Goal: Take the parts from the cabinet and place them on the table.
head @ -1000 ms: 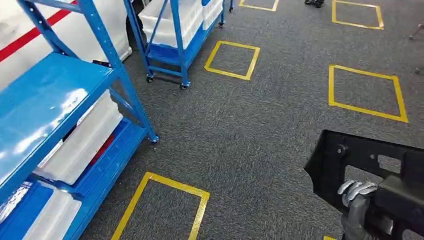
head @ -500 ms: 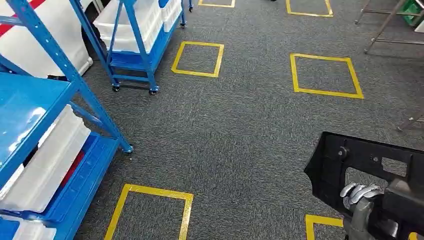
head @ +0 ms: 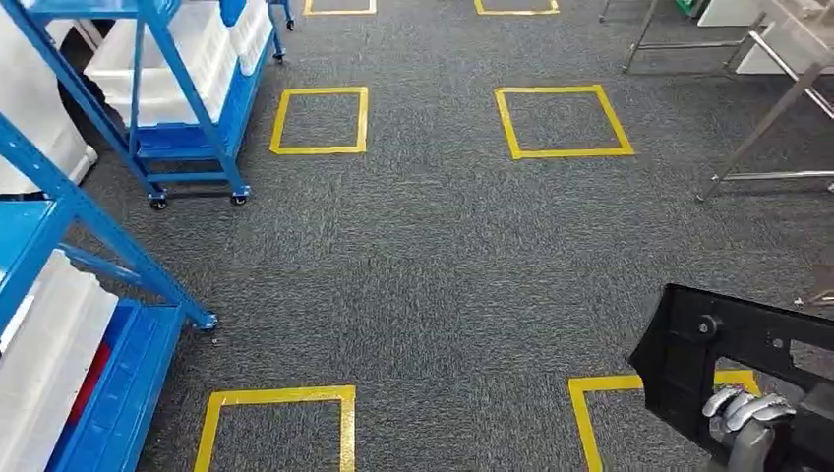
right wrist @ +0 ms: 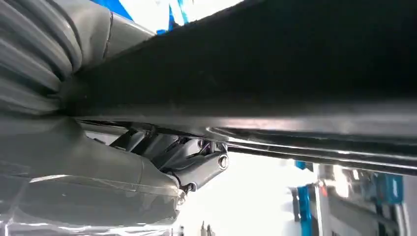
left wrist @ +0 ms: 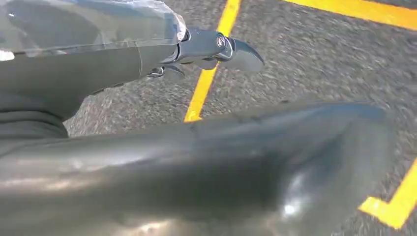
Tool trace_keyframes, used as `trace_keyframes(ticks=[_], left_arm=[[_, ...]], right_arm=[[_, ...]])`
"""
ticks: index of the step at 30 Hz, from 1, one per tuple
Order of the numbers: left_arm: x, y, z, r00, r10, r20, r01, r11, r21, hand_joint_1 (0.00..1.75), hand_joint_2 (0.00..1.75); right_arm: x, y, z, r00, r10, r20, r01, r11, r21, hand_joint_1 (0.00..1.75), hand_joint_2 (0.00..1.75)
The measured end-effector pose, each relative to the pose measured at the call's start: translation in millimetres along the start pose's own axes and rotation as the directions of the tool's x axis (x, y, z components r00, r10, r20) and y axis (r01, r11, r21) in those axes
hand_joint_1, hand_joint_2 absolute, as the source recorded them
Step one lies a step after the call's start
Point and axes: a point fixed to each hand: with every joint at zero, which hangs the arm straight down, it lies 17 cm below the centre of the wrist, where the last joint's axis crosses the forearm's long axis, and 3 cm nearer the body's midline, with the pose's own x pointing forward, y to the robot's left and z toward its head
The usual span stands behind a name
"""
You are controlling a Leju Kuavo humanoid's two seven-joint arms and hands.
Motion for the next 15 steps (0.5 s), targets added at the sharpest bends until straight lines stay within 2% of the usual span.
trace_keyframes(ticks=[15], left_arm=[[2.8, -6.4, 1.2, 0.998, -0.051, 0.036, 0.053, 0.997, -0.056, 0.00, 0.00]], right_arm=[[28.7, -19.9, 18.9, 0.999, 0.051, -0.003, -0.051, 0.998, -0.031, 1.75, 1.75]])
